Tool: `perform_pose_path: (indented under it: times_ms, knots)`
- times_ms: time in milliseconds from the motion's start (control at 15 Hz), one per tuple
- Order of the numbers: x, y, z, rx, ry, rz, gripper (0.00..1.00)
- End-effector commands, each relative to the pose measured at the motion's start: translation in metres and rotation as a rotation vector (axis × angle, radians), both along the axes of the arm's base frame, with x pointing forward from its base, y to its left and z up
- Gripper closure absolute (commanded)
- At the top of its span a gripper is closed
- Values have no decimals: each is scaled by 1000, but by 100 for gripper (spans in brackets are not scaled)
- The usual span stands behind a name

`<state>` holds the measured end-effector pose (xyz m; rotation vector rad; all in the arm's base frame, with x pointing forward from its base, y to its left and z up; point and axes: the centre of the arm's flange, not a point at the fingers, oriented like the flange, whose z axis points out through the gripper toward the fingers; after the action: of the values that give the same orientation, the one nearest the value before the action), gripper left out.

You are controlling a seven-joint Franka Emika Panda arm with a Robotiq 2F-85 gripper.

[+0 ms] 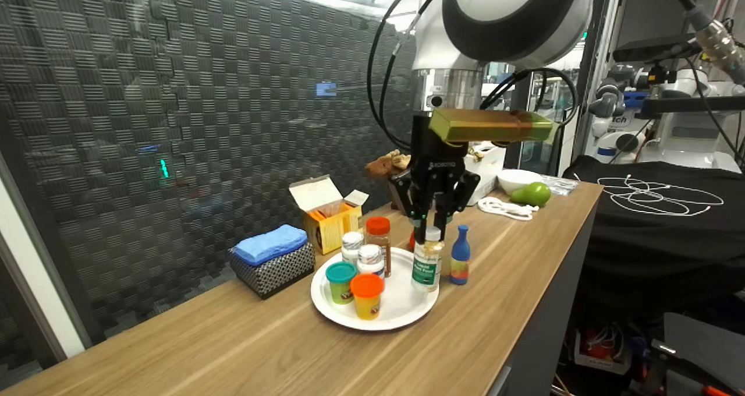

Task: Put the bottles and red plushy on the table onto the plate

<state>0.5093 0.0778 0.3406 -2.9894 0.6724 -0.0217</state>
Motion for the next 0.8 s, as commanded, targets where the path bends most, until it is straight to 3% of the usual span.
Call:
perform_pose_path:
  times_ms: [0, 400, 733]
  knots:
    - [32, 1, 2, -16, -9, 18, 87]
    - [64, -6, -8, -28, 1, 31, 87]
    - [72, -1, -13, -10, 25, 59, 87]
